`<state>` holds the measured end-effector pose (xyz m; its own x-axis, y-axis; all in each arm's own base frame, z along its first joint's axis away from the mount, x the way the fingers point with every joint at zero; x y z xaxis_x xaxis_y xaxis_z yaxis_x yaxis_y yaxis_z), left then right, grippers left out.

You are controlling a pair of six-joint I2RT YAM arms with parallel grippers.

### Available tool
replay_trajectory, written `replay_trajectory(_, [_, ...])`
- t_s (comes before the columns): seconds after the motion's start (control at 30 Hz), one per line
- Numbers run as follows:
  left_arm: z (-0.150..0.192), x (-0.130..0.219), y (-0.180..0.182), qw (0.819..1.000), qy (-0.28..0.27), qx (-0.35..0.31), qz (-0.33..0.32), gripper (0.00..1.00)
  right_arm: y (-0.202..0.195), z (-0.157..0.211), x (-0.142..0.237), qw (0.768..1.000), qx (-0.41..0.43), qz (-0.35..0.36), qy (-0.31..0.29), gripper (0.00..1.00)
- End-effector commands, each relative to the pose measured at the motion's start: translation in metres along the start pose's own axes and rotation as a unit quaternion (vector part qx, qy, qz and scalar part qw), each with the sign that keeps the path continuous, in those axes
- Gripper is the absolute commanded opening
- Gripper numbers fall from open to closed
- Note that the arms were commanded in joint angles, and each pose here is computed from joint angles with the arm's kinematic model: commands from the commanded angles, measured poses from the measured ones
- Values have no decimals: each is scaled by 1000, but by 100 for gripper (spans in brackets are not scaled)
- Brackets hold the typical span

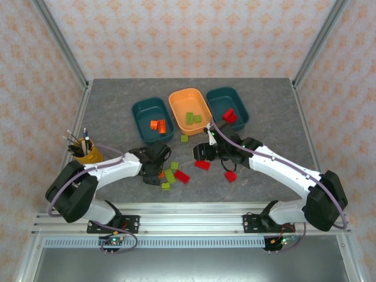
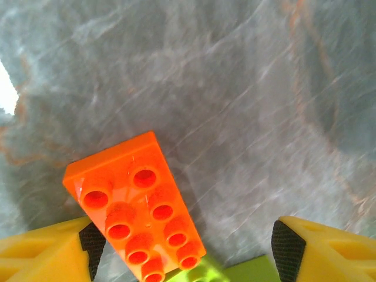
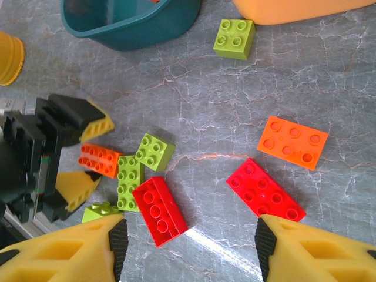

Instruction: Sort the legos into containers by color

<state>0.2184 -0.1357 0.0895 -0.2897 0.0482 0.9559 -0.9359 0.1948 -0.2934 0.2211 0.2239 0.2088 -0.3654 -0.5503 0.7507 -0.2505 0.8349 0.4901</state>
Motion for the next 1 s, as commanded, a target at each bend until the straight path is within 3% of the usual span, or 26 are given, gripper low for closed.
replay_trajectory(0.0, [-16,0,-6,992,-44,121,-12,75,5,-5,5,1000,4,6,-9,61])
replay_trajectory(0.33, [-17,1,-1,993,-50,86,-61,62,8,-7,8,1000,4,-7,-18,61])
replay_trajectory(0.53, [-17,-3,-8,988,-47,43,-139,64,8,-9,7,1000,4,-5,-18,61])
replay_trajectory(0.83, [-13,-18,-13,988,-43,34,-146,60,6,-7,9,1000,3,2,-21,61])
replay_trajectory(0.97, [-13,-26,-11,987,-42,26,-154,52,6,-6,10,1000,3,1,-23,61])
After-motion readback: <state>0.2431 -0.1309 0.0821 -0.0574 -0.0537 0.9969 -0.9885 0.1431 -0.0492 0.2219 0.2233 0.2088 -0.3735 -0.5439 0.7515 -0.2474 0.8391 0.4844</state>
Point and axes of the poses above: each hand's point on the last joint's axis, 136 mm out from that joint toward the fingers, its own x axis back along the fingers, its own y axis along the line the jaws close on, z = x × y, the point moved 7 cm from there along x, back along the fingers, and after that the axes turned 8 degrees about -x, right-handed, at the moved point
